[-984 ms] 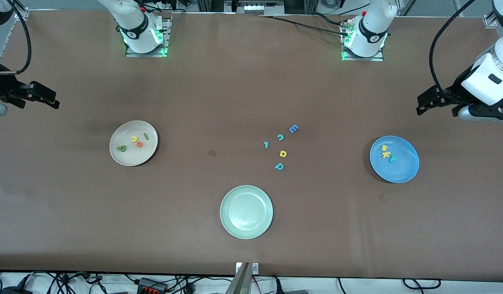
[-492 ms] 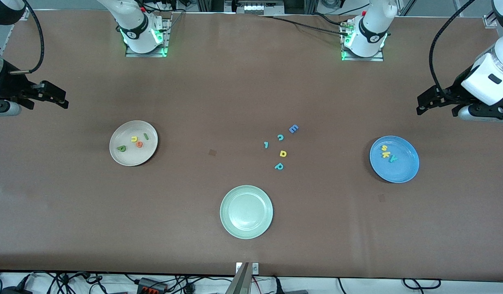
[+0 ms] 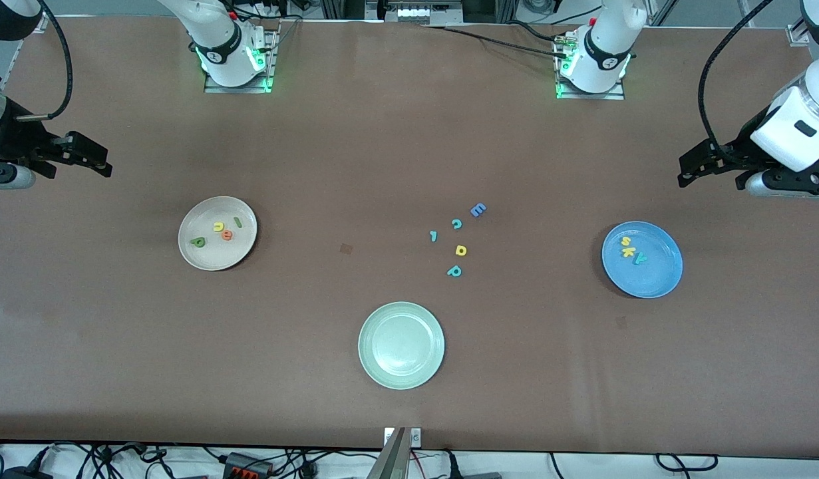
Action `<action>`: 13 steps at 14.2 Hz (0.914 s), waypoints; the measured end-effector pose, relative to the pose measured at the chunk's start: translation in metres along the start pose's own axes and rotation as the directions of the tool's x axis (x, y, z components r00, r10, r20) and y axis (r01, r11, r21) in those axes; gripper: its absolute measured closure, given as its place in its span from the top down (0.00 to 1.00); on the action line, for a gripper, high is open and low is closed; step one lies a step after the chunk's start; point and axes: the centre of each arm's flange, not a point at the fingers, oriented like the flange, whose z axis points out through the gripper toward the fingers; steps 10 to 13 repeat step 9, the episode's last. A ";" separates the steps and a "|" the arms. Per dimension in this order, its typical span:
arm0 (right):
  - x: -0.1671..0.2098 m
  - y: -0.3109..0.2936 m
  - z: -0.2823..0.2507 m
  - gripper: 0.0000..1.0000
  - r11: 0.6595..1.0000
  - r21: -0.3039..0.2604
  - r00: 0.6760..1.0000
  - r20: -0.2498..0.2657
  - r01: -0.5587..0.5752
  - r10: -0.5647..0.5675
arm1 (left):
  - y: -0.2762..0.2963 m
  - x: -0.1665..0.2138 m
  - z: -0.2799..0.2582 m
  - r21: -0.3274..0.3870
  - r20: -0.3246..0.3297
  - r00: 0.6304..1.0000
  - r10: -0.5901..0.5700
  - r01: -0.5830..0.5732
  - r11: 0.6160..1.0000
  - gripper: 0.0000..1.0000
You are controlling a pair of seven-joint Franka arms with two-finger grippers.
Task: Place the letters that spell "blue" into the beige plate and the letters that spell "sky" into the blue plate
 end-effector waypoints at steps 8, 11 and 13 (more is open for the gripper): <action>0.000 0.000 0.000 1.00 1.000 0.000 1.000 -0.003 0.000 0.000 | 0.000 0.000 0.000 0.000 0.004 1.000 0.001 -0.001 1.000 1.00; 0.000 0.000 0.000 1.00 1.000 0.000 1.000 -0.004 0.000 0.000 | 0.001 -0.001 0.001 0.000 0.006 1.000 0.001 -0.001 1.000 1.00; 0.000 0.000 0.000 1.00 1.000 0.000 1.000 -0.004 0.000 0.000 | 0.001 -0.001 0.001 0.000 0.006 1.000 0.001 -0.001 1.000 1.00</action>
